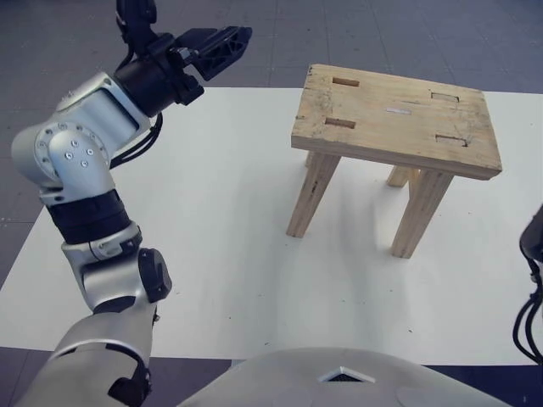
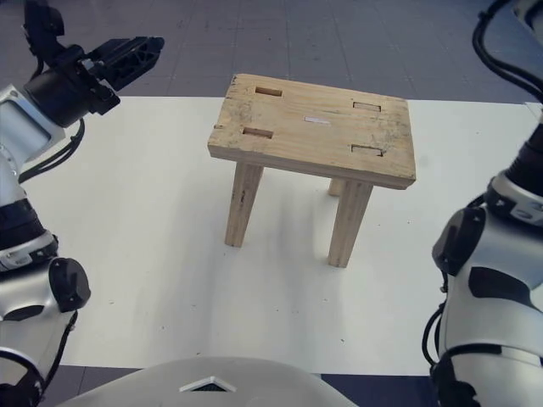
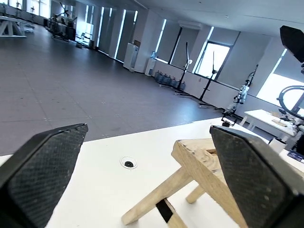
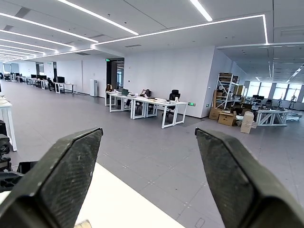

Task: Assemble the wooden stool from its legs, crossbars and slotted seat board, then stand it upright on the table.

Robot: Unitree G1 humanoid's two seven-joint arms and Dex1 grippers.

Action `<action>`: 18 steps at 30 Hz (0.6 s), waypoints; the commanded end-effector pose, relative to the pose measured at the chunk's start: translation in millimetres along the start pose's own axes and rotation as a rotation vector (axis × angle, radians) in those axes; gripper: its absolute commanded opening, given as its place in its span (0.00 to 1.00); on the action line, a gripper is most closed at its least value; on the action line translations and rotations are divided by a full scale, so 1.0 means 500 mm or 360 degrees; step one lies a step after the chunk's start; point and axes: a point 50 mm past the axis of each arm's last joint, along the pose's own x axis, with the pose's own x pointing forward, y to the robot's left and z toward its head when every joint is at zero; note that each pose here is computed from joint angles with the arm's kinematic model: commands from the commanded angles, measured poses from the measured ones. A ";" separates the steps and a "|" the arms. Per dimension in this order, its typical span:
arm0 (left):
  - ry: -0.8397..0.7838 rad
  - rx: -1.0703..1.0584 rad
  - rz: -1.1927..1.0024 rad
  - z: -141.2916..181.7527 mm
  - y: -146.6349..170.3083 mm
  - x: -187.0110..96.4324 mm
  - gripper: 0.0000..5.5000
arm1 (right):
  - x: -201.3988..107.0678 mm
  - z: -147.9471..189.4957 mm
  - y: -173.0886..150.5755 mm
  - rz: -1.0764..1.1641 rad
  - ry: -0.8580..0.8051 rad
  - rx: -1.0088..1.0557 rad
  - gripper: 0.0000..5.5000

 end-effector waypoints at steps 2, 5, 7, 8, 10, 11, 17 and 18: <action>-0.0237 0.0075 0.0252 0.033 0.007 -0.048 0.87 | 0.055 0.013 0.062 0.0085 -0.0031 0.0018 0.65; -0.0307 0.0073 0.0396 0.041 0.026 -0.073 0.87 | 0.094 -0.026 0.106 0.0206 0.0185 0.0088 0.65; -0.0312 0.0073 0.0427 0.041 0.027 -0.080 0.87 | 0.093 -0.121 0.141 0.0279 0.0541 0.0152 0.65; -0.0316 0.0074 0.0433 0.042 0.025 -0.083 0.87 | 0.080 -0.174 0.155 0.0296 0.0730 0.0189 0.65; -0.0313 0.0082 0.0438 0.043 0.021 -0.087 0.87 | 0.035 -0.259 0.171 0.0305 0.1049 0.0227 0.65; -0.0312 0.0089 0.0442 0.044 0.019 -0.090 0.87 | 0.013 -0.287 0.177 0.0306 0.1156 0.0228 0.65; -0.0280 0.0070 0.0428 0.033 0.012 -0.090 0.87 | -0.004 -0.286 0.186 0.0315 0.1157 0.0219 0.65; -0.0270 0.0067 0.0419 0.030 0.009 -0.088 0.87 | 0.000 -0.278 0.186 0.0315 0.1124 0.0224 0.65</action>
